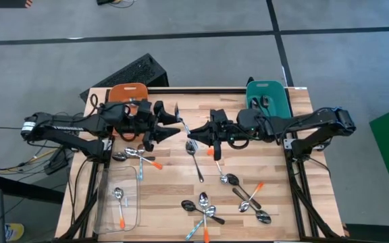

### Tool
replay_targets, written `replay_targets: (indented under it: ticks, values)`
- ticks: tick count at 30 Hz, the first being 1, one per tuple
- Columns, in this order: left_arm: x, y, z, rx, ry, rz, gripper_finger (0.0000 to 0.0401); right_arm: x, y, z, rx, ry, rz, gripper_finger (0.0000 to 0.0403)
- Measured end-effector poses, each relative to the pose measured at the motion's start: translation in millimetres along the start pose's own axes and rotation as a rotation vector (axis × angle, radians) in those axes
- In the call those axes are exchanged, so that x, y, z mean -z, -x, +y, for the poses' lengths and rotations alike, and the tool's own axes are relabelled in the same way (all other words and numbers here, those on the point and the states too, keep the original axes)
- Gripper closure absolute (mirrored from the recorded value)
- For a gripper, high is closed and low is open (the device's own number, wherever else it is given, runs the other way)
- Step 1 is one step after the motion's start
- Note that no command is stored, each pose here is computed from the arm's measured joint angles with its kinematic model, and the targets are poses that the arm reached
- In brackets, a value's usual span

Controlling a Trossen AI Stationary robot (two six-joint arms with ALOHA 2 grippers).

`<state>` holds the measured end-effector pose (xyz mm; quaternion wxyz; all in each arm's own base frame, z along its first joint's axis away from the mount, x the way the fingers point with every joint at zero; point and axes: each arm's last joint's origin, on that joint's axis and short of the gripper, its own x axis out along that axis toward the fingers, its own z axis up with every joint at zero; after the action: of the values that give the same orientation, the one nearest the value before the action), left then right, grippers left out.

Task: Sort silverware by color (type)
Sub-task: Put the white blue spoon into the orange bin

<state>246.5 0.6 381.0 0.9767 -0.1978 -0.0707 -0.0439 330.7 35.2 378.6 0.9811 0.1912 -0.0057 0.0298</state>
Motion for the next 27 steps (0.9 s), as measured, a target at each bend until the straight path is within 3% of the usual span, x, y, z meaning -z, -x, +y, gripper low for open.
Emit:
replay_targets:
  ticks: [8,18,27]
  values:
    - [4,-10,2,0.032,-0.002,-0.018,0.0197,5,1,9,-0.029,0.015,0.019,0.0367]
    - [7,-11,4,0.062,-0.006,0.021,0.0268,7,1,9,0.0,0.029,0.036,0.0367]
    - [10,-15,6,0.06,-0.066,0.026,0.0237,18,-10,4,0.017,0.034,0.065,0.0367]
